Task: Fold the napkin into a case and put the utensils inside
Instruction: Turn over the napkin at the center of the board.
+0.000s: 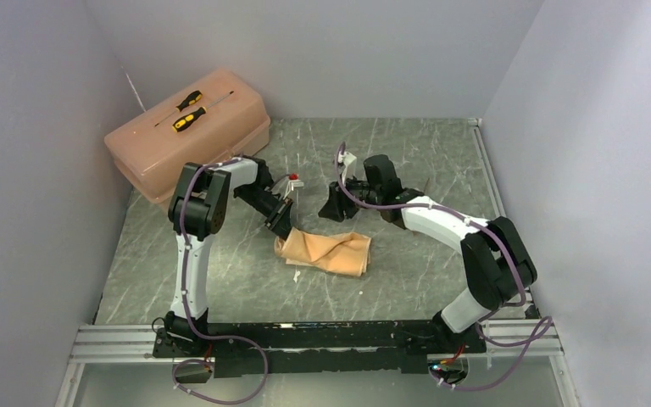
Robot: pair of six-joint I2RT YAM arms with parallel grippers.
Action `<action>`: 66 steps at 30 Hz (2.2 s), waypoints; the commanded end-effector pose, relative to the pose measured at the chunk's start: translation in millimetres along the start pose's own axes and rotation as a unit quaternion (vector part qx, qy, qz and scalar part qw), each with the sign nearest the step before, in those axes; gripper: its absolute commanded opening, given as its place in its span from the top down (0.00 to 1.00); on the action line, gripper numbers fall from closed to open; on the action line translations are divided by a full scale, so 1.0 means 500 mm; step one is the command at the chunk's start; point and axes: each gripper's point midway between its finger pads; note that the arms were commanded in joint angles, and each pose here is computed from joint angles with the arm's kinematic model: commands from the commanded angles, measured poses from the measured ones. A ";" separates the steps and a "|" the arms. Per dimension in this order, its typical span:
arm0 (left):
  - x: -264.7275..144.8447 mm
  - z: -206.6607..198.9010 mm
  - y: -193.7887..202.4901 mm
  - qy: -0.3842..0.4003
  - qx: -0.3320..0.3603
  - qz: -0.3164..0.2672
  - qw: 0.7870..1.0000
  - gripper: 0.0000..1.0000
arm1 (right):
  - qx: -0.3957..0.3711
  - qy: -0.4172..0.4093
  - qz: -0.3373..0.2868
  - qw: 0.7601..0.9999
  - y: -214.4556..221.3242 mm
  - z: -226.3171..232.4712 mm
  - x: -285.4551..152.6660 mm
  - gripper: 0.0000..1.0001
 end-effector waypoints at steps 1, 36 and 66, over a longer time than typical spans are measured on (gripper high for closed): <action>-0.006 0.013 0.012 0.003 -0.015 -0.014 1.000 0.97 | -0.029 -0.100 -0.040 0.994 -0.048 0.121 0.002 0.64; -0.187 -0.019 0.016 -0.212 0.035 0.113 0.970 0.04 | 0.125 0.051 0.142 0.981 0.244 -0.072 0.171 0.97; -0.050 0.053 0.067 -0.257 0.162 0.209 0.930 0.04 | 0.201 -0.084 0.109 0.970 0.194 -0.002 0.152 1.00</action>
Point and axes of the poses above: each gripper's point midway between its finger pads, its own x axis out along the fingers, its own z axis along the line the jaws close on, y = z × x, and after that the axes turned 13 degrees about x, right-handed
